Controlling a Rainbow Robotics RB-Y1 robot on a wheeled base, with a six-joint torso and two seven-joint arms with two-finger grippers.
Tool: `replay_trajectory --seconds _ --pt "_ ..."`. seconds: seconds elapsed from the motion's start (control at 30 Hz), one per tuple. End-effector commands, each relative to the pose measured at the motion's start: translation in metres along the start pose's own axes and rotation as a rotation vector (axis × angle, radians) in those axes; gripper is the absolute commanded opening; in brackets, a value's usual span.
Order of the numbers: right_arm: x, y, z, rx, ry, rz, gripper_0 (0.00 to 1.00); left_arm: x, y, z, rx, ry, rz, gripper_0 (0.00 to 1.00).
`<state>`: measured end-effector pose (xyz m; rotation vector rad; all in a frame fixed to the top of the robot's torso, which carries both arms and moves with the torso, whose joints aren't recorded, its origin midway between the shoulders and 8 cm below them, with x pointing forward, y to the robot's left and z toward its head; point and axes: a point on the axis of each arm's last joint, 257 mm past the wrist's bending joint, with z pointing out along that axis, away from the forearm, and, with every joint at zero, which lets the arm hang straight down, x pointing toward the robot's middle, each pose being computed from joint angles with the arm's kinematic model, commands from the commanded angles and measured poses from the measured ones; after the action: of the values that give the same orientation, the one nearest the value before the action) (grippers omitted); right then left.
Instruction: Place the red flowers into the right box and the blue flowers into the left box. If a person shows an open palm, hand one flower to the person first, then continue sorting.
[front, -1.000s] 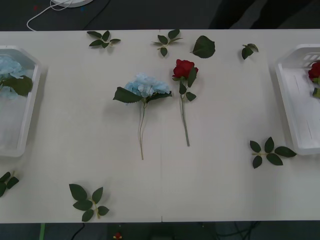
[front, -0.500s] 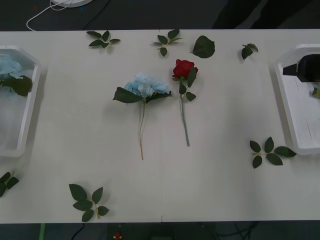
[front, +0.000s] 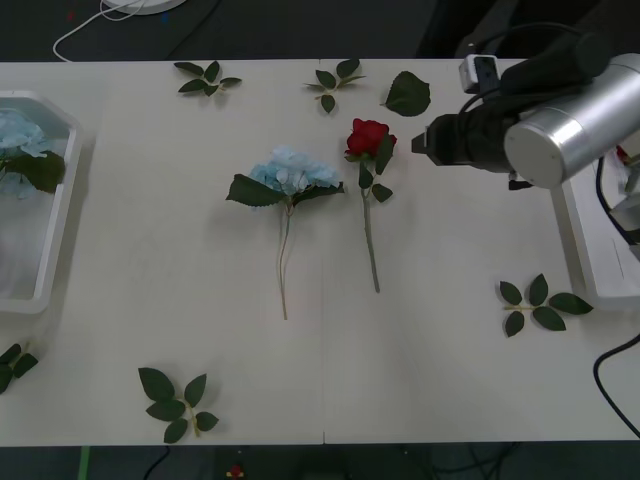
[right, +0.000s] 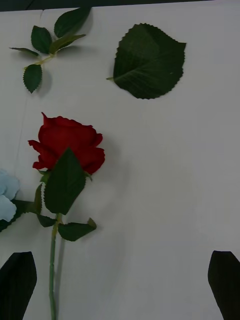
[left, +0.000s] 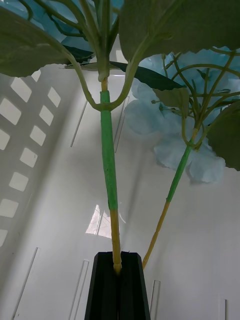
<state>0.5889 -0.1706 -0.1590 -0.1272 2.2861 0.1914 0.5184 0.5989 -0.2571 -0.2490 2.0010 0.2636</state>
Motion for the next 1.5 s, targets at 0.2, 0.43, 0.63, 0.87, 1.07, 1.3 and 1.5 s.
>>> replay_trajectory --seconds 0.2,0.43,0.63,0.87,1.07,1.3,1.5 --pt "-0.039 0.081 0.050 0.033 -0.042 0.020 1.00 -0.007 -0.007 -0.002 0.012 -0.031 -0.017 1.00" --pt "-0.036 0.075 0.079 0.103 -0.035 0.020 1.00 -0.009 -0.010 -0.002 0.021 -0.036 -0.026 1.00" --pt "-0.022 0.065 0.090 0.133 -0.005 0.042 1.00 -0.014 -0.012 -0.001 0.026 -0.043 -0.027 1.00" --pt "-0.008 0.073 0.102 0.129 0.013 0.066 1.00 -0.052 -0.026 -0.010 0.076 -0.013 0.029 1.00" --pt "-0.001 0.087 0.111 0.124 0.019 0.089 1.00 -0.094 -0.045 -0.036 0.157 0.028 0.065 1.00" --pt "0.002 0.100 0.116 0.129 0.018 0.116 1.00 -0.144 -0.083 -0.083 0.243 0.084 0.035 1.00" --pt "0.008 0.095 0.121 0.142 0.024 0.131 1.00 -0.178 -0.139 -0.148 0.297 0.231 -0.066 1.00"
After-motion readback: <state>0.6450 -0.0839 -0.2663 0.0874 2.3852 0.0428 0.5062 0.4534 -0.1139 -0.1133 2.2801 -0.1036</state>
